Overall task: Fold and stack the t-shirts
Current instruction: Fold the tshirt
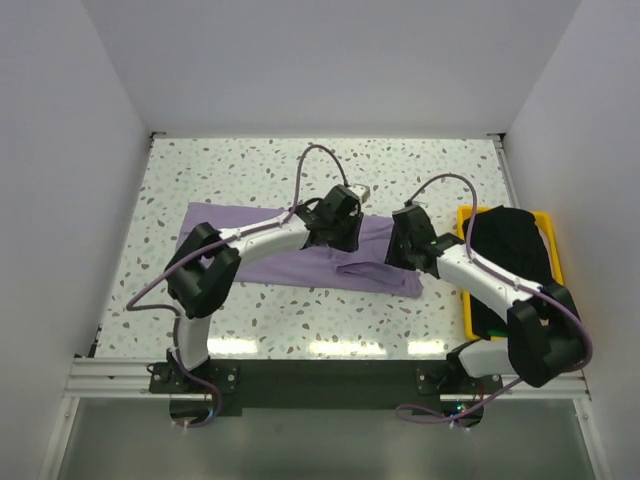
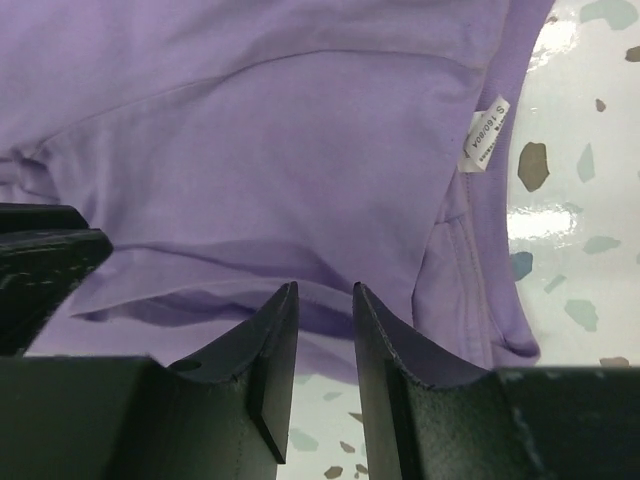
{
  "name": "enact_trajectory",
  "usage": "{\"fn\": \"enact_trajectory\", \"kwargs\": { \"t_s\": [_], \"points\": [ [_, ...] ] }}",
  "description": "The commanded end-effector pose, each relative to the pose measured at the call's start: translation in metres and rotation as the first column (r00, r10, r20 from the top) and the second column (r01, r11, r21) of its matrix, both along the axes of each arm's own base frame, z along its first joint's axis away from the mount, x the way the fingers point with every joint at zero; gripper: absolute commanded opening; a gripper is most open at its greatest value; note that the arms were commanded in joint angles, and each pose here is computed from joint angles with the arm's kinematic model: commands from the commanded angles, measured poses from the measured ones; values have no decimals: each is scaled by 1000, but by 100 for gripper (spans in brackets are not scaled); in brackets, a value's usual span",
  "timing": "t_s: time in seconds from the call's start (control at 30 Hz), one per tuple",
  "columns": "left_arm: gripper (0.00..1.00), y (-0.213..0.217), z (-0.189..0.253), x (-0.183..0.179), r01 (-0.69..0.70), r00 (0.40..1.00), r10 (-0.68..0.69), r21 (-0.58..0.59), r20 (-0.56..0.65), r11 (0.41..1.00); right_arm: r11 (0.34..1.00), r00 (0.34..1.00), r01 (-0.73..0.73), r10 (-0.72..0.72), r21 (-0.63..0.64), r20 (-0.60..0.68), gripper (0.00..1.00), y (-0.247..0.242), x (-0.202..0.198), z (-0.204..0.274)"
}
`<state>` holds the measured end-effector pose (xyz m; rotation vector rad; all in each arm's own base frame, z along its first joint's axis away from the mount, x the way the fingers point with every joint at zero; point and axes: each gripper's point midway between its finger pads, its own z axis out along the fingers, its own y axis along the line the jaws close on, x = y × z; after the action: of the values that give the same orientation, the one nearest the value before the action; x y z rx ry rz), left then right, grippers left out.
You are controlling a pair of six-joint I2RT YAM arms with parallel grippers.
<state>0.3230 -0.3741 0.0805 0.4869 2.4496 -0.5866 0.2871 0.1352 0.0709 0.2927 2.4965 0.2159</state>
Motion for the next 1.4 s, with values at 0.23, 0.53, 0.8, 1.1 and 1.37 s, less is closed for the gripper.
{"fn": "enact_trajectory", "kwargs": {
  "t_s": [0.23, 0.53, 0.8, 1.1, 1.37],
  "points": [
    [20, 0, -19, -28, 60, 995, -63, -50, -74, 997, 999, 1000, -12, 12, 47, -3, 31, 11, 5, -13],
    [20, 19, -17, -47, 82, 994, -86, -54, -72, 995, 991, 999, -32, 31, 127, 10, 31, 7, -31, -3],
    [20, 26, 5, -33, 49, 999, -49, -16, -6, 999, 994, 999, -9, 5, 113, 36, 32, 4, -23, 12],
    [27, 143, -5, -14, -296, 955, 297, 91, -8, 951, 997, 996, 71, -71, 12, -62, 32, 6, 18, -24],
    [28, 202, -40, -15, -470, 880, 473, 205, 42, 858, 996, 988, 89, -91, -26, -128, 32, 7, 60, -50]
  ]
}}
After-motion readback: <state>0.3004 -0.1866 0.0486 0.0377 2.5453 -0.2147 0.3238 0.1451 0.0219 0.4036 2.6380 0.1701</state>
